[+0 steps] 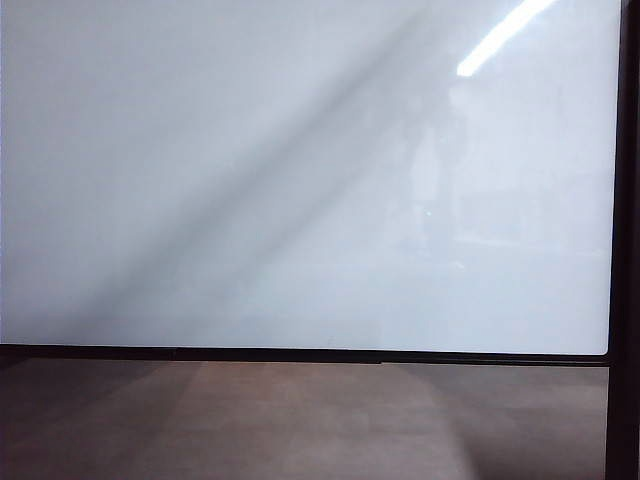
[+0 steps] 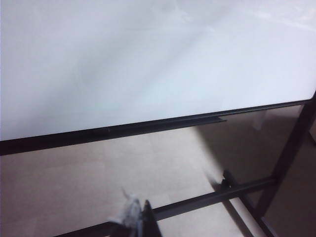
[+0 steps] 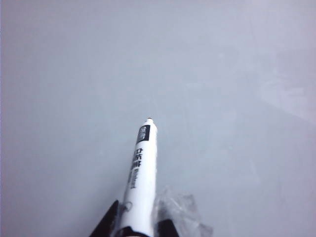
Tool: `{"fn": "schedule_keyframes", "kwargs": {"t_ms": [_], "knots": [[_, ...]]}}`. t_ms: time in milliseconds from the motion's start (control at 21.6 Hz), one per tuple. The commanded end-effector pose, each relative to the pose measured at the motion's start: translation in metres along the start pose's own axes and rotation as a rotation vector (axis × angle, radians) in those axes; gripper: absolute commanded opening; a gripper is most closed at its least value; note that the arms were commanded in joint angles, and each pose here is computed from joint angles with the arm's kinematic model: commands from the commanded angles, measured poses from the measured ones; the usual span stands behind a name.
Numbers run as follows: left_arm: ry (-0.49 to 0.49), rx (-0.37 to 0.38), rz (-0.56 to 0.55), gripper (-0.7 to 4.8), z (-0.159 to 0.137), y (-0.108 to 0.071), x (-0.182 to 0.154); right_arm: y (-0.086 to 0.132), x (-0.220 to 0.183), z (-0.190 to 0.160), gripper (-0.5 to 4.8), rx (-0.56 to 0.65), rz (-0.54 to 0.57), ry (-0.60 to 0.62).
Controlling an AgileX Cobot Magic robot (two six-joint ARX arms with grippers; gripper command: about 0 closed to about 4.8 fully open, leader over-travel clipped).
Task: Reach to the right to find the marker pen, pick it up, and write the number 17 on the whiteboard.
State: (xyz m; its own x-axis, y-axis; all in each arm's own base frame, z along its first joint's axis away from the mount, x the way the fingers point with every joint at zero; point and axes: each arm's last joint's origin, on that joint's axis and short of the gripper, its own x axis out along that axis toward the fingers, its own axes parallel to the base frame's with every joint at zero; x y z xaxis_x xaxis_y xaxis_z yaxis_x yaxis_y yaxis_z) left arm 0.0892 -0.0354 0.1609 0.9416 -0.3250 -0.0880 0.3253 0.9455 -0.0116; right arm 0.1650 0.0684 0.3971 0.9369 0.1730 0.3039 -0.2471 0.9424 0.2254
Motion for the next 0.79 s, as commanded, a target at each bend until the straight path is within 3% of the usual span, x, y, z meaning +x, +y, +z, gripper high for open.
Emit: {"fn": "schedule_keyframes", "kwargs": {"t_ms": [46,232,464,649,788], "knots": [[0.000,0.002,0.003,-0.05,-0.001,0.000,0.000,0.021,0.006,-0.008,-0.04,0.026,0.035,-0.002],[-0.032,0.000,-0.001,-0.05,0.011,0.000,-0.003,0.034,0.012,-0.015,-0.04,0.052,0.080,-0.012],[-0.289,-0.019,-0.039,-0.05,0.099,-0.001,-0.040,0.049,0.041,-0.032,-0.04,0.060,0.104,-0.003],[-0.365,-0.026,-0.051,-0.05,0.160,-0.002,-0.056,0.069,0.081,-0.038,-0.04,0.070,0.156,0.013],[-0.389,-0.028,-0.049,-0.05,0.182,-0.002,-0.056,0.081,0.095,-0.038,-0.04,0.076,0.186,0.013]]}}
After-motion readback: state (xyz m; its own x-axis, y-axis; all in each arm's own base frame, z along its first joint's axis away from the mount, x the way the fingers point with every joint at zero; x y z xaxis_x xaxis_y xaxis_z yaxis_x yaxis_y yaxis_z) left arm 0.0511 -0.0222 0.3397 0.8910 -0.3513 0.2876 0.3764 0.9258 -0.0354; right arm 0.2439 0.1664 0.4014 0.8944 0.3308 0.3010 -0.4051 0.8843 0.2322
